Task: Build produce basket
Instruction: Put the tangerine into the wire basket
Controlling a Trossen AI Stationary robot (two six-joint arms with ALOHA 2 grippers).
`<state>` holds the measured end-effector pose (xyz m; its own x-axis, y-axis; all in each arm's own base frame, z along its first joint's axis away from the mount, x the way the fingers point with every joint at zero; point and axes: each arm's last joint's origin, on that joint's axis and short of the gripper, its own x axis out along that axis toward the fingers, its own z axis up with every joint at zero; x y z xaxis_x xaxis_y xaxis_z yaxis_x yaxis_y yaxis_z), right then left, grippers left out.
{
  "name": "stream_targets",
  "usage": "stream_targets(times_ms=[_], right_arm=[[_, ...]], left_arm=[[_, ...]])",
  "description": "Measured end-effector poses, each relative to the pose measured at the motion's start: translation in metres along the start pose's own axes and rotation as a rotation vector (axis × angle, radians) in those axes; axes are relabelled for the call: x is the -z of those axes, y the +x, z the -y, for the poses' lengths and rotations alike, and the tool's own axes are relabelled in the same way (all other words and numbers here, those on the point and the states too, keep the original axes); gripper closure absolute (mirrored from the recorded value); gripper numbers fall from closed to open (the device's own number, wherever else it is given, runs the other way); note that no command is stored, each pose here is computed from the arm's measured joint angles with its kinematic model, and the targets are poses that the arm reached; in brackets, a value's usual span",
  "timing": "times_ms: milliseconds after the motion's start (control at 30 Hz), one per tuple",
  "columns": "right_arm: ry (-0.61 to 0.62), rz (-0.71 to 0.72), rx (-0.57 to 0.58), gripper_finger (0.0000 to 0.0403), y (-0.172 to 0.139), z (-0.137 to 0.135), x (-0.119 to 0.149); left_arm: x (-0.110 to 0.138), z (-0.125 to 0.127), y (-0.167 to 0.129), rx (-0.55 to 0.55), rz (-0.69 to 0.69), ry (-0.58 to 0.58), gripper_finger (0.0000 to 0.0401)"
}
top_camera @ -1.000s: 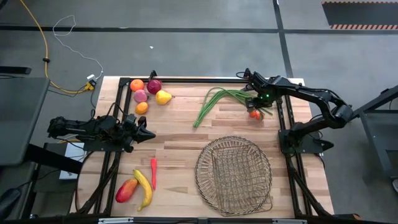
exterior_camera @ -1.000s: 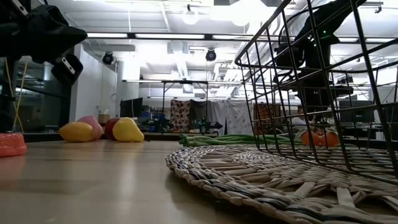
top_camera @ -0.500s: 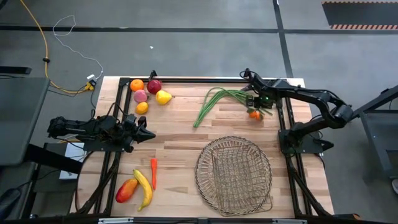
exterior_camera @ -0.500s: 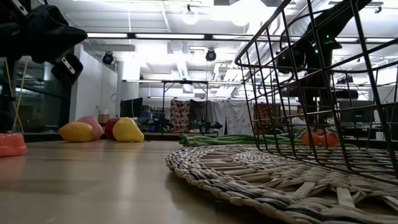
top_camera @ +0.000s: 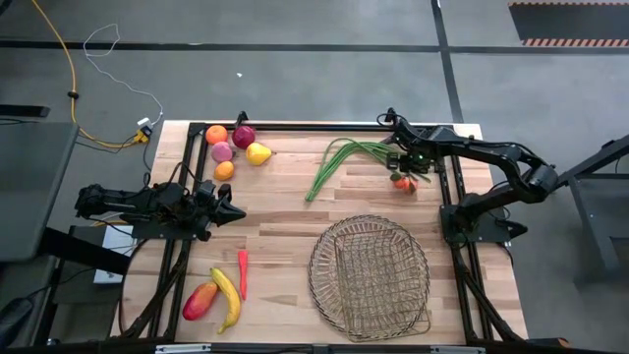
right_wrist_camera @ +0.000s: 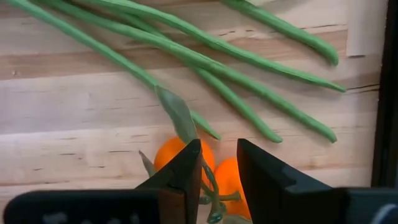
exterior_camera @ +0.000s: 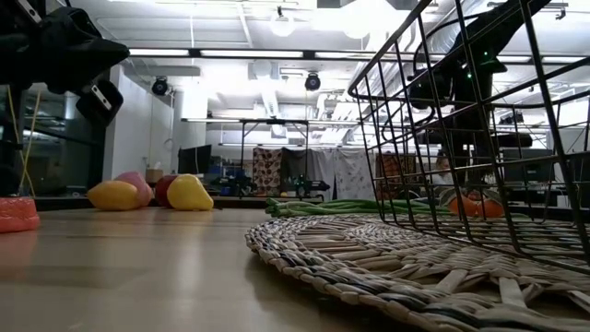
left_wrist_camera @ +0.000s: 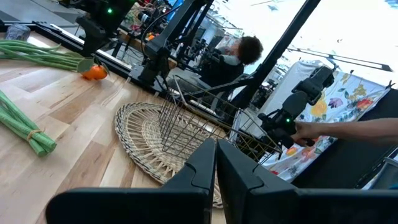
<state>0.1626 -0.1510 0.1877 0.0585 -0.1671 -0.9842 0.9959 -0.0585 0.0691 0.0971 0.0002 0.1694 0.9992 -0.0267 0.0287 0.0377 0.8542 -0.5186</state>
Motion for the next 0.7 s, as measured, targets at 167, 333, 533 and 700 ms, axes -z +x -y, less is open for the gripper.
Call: stream_targets(times_ms=[167, 333, 533, 700], right_arm=[[-0.002, -0.054, 0.012, 0.0309, 0.000, 0.002, 0.004], [-0.020, -0.090, 0.006, 0.0309, -0.001, 0.001, 0.008], [-0.047, -0.121, -0.008, 0.0309, -0.002, -0.002, 0.014], [-0.073, -0.113, -0.019, 0.0309, -0.005, -0.001, 0.015]], left_arm=[[0.000, 0.000, 0.000, 0.000, 0.000, 0.000, 0.0396], [0.000, 0.000, 0.000, 0.001, 0.000, 0.000, 0.0396], [0.000, 0.000, 0.000, 0.000, 0.000, 0.000, 0.0396], [0.000, 0.000, 0.000, 0.000, 0.000, 0.000, 0.0396]])
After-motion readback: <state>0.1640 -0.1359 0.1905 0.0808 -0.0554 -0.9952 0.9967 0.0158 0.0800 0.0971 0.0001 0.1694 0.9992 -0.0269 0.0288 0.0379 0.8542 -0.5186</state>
